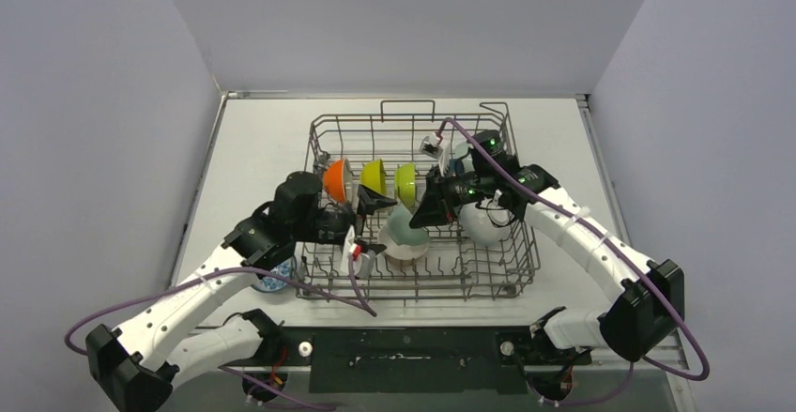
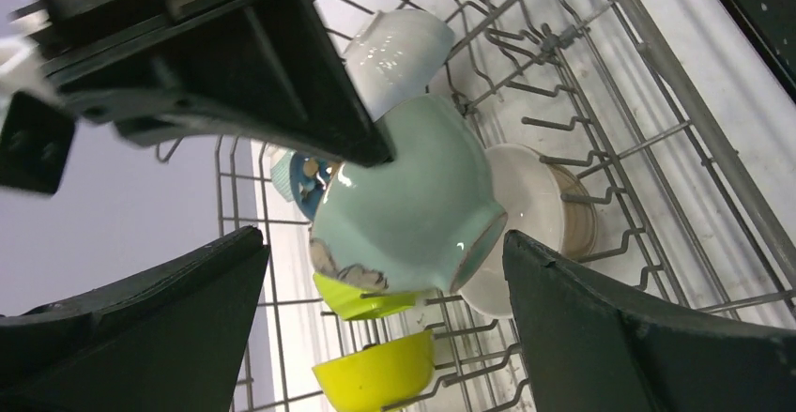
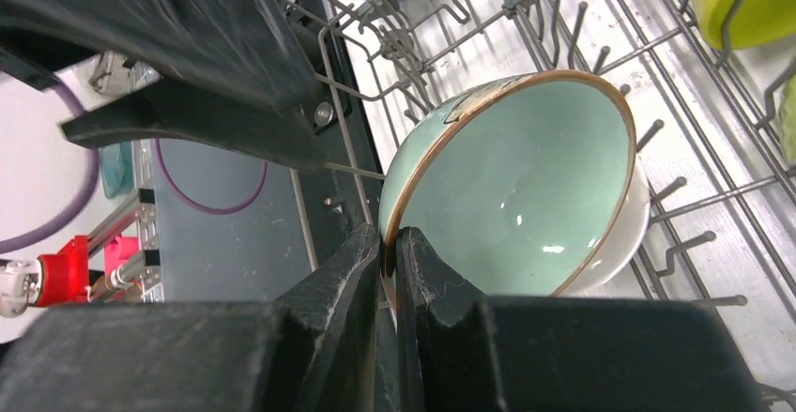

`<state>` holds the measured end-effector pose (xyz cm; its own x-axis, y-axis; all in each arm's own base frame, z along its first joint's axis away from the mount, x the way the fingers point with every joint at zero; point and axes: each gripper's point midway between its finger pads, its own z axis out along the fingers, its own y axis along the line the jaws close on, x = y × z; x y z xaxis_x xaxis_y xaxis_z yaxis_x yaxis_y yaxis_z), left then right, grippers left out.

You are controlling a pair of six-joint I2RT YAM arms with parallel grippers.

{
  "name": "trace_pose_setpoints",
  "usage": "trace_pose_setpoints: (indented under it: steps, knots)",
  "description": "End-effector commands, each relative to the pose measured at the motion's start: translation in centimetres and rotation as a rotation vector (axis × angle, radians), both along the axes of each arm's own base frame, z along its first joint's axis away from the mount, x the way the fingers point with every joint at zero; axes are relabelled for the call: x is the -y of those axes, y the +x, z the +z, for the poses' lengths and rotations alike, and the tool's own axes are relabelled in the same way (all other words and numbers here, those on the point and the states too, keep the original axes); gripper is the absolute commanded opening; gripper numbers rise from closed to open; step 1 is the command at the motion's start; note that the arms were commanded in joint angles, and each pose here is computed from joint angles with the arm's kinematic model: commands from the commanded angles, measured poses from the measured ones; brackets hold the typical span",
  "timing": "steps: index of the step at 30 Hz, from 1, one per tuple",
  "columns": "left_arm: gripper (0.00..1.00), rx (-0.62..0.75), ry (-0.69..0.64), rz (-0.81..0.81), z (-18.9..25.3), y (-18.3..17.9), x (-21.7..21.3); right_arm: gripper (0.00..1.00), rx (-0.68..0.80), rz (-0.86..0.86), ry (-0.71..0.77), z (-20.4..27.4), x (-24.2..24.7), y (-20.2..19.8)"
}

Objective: Load the bowls into the dish rack
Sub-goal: Turn the bowl upside down on the dish rack.

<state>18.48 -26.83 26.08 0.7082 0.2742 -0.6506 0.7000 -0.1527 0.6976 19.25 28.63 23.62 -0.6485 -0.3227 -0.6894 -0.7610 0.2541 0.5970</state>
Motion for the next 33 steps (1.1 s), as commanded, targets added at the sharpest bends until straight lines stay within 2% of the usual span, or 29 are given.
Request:
trace_pose_setpoints:
  steps: [1, 7, 18, 21, 25, 26, 27, 28, 32, 33]
  knots:
    - [0.96, 0.155, 0.110, -0.073, -0.3, 0.0, 0.8, 0.05, 0.102, 0.109, 0.084, 3.3, -1.4, -0.9]
    - [0.96, 0.184, 0.247, -0.111, -2.3, 0.3, 1.2, 0.05, 0.106, 0.143, 0.077, 3.4, -1.9, -1.7]
    - [0.96, 0.172, 0.334, -0.141, -4.6, -0.2, 2.0, 0.05, 0.127, 0.171, 0.072, 3.9, -2.6, -2.3]
    - [1.00, 0.182, 0.345, -0.139, -5.0, -0.2, 2.2, 0.05, 0.127, 0.172, 0.068, 3.9, -2.8, -2.3]
    - [0.87, 0.188, 0.347, -0.112, -5.1, 0.0, 2.3, 0.05, 0.138, 0.167, 0.065, 3.9, -2.7, -2.1]
    - [0.79, 0.186, 0.345, -0.108, -5.2, 0.0, 2.2, 0.05, 0.139, 0.166, 0.064, 3.9, -2.8, -2.0]
    - [0.64, 0.187, 0.341, -0.104, -5.2, 0.0, 2.3, 0.05, 0.143, 0.164, 0.064, 3.9, -2.7, -2.0]
    - [0.54, 0.185, 0.331, -0.094, -5.1, 0.1, 2.3, 0.05, 0.144, 0.163, 0.063, 3.9, -2.8, -1.9]
    - [0.42, 0.176, 0.287, -0.059, -4.9, 0.2, 2.4, 0.05, 0.151, 0.163, 0.062, 3.9, -2.8, -1.8]
    - [0.38, 0.176, 0.280, -0.046, -4.9, 0.3, 2.3, 0.09, 0.151, 0.159, 0.059, 3.8, -2.8, -1.7]
